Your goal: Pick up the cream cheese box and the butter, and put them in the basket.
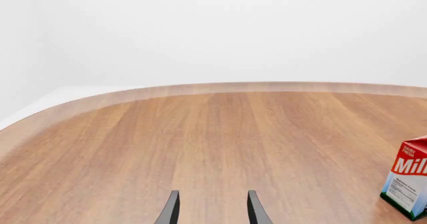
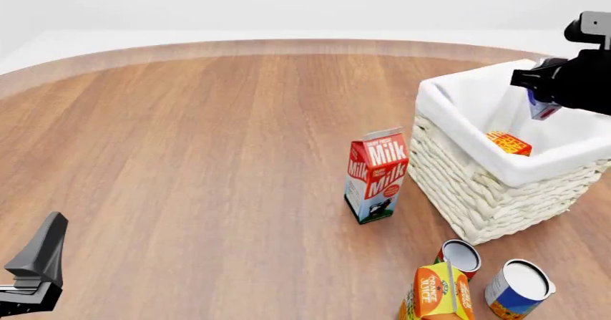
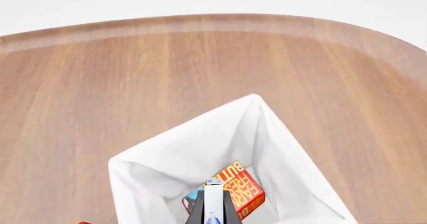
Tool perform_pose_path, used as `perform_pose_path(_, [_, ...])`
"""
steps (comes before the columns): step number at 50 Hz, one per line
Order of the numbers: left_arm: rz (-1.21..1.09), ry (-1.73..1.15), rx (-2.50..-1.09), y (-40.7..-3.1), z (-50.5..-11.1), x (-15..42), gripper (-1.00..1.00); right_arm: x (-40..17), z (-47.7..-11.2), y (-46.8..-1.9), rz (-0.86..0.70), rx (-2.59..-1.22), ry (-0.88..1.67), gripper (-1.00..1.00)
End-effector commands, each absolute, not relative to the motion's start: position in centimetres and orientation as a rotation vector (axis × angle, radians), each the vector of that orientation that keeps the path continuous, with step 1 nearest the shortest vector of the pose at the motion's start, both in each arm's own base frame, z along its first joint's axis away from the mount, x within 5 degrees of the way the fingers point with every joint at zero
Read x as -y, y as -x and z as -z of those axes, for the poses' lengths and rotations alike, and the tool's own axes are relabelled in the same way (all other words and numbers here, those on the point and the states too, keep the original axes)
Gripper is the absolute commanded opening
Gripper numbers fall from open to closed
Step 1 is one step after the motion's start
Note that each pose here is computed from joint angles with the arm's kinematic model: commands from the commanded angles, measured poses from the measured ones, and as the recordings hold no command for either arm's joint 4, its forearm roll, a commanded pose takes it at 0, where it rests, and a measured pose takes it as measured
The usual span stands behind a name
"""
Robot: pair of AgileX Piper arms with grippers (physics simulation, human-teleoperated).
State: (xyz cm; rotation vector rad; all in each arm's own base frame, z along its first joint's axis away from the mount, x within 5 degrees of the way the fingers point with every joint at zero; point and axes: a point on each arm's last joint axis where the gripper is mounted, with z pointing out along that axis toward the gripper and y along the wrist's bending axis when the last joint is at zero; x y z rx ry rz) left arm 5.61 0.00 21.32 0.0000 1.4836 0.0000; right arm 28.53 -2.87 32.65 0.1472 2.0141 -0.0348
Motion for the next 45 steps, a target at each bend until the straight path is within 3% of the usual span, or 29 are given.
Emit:
perform_pose_path(1, [0.000, 0.000, -1.484, -5.6, -21.3, 0.0, 1.00, 3.1, -31.7, -29.3, 0.033, -2.020, -0.159, -1.00])
perform_pose_path(45, [0.000, 0.000, -1.484, -5.6, -21.3, 0.0, 1.00, 3.4, -28.0, -31.9, 0.033, -2.077, -0.162, -1.00])
